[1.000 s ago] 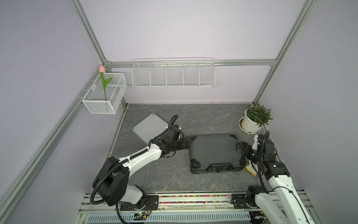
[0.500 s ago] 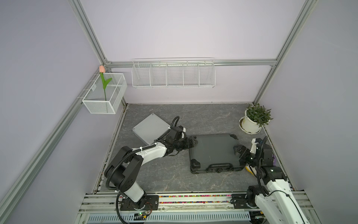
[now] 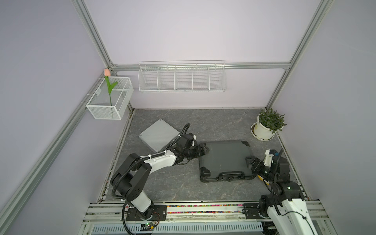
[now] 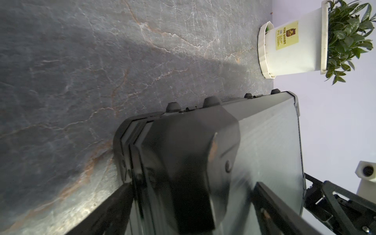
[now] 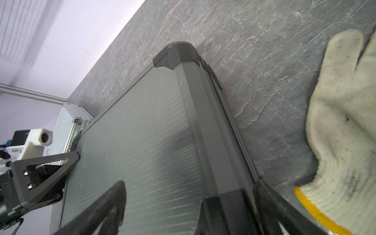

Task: Open the poker set cases
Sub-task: Open the case lid on the poker set case.

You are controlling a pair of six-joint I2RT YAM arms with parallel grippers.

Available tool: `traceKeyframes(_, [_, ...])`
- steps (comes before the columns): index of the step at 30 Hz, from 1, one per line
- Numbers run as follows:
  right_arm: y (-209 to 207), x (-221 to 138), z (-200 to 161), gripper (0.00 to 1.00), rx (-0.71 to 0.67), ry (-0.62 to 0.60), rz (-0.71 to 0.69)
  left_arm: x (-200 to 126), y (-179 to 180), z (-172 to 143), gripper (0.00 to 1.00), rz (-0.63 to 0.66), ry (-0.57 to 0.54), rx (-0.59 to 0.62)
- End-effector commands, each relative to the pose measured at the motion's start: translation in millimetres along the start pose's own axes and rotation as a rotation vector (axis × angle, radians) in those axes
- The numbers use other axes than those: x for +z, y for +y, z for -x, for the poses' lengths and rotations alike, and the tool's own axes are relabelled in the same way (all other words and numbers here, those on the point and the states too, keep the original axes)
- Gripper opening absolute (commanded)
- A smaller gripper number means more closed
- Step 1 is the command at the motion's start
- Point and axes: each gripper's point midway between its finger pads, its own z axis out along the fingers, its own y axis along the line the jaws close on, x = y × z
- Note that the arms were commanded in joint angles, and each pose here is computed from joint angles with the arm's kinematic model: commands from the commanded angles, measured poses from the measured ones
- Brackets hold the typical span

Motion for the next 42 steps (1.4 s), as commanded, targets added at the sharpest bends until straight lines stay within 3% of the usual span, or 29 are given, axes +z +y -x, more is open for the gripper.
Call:
traceKeyframes(1, [-4.5, -1.2, -7.9, 0.99, 0.039, 0.03, -0.016, 8.1, -22.8, -12.5, 0.92, -0.072, 0.039, -0.01])
traceKeyframes(11, [-5.5, -6.4, -3.9, 1.0, 0.057, 0.024, -0.042, 3.8, -46.9, -19.1, 0.92, -0.13, 0.017, -0.067])
traceKeyframes(20, [0.1, -13.9, 1.1, 0.94, 0.1, -0.001, -0.024, -8.4, -64.2, -19.3, 0.92, -0.18, 0.035, -0.103])
traceKeyframes(24, [-5.1, -21.3, 0.2, 0.88, 0.081, 0.003, -0.066, -24.6, -55.9, -13.7, 0.92, -0.101, 0.002, -0.044])
traceKeyframes(30, [-17.5, -37.5, -1.1, 0.88, 0.073, 0.014, -0.166, -88.9, -24.2, 29.5, 0.93, 0.144, -0.126, 0.135])
traceKeyframes(34, [-26.5, -36.3, -1.9, 0.88, 0.096, 0.037, -0.232, -120.3, -22.7, 37.7, 0.93, 0.183, -0.184, 0.217])
traceKeyframes(42, [-19.6, -13.6, -18.2, 0.88, 0.165, 0.091, -0.135, -108.9, -33.0, -7.8, 0.93, 0.027, 0.021, 0.143])
